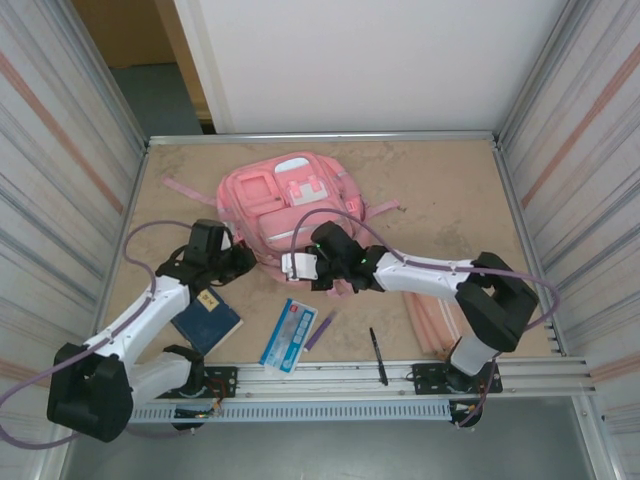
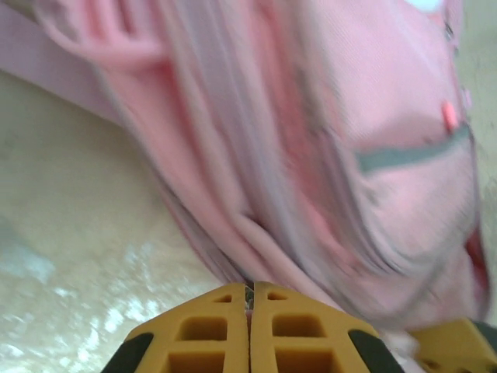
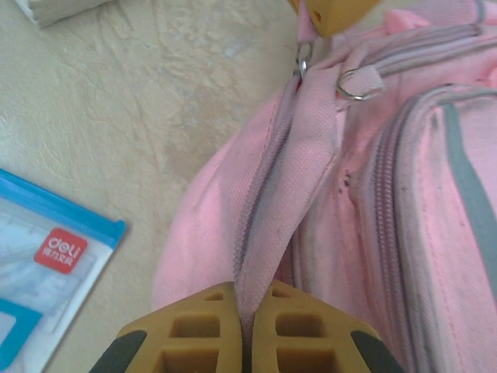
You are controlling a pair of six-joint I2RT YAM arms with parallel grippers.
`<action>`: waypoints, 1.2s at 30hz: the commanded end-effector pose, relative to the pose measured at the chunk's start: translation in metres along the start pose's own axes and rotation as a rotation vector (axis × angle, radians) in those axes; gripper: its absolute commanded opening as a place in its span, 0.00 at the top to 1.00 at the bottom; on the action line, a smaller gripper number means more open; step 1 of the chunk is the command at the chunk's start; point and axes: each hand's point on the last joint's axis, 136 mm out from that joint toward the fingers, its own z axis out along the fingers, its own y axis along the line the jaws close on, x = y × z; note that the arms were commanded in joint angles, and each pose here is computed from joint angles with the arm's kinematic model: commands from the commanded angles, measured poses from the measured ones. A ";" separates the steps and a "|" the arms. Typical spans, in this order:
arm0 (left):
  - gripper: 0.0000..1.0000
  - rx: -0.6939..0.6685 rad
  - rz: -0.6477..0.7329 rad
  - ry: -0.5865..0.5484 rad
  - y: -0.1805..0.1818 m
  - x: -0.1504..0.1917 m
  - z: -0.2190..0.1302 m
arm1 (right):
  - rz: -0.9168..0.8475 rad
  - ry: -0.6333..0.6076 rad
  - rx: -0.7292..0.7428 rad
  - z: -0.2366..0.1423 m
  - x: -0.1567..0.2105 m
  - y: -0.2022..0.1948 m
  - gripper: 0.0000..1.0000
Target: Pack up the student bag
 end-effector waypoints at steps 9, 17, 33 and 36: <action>1.00 -0.149 -0.145 -0.122 0.058 -0.069 0.012 | -0.056 0.019 0.126 -0.040 -0.008 -0.033 1.00; 1.00 -0.169 -0.235 -0.065 0.087 -0.082 0.032 | -0.068 0.073 0.077 -0.027 0.001 -0.017 1.00; 0.79 -0.147 -0.198 -0.033 0.078 -0.080 0.035 | 0.017 0.121 0.058 -0.010 0.015 -0.013 0.83; 0.76 -0.133 -0.131 -0.017 0.058 -0.074 0.029 | 0.065 0.128 0.059 -0.005 0.023 -0.015 0.70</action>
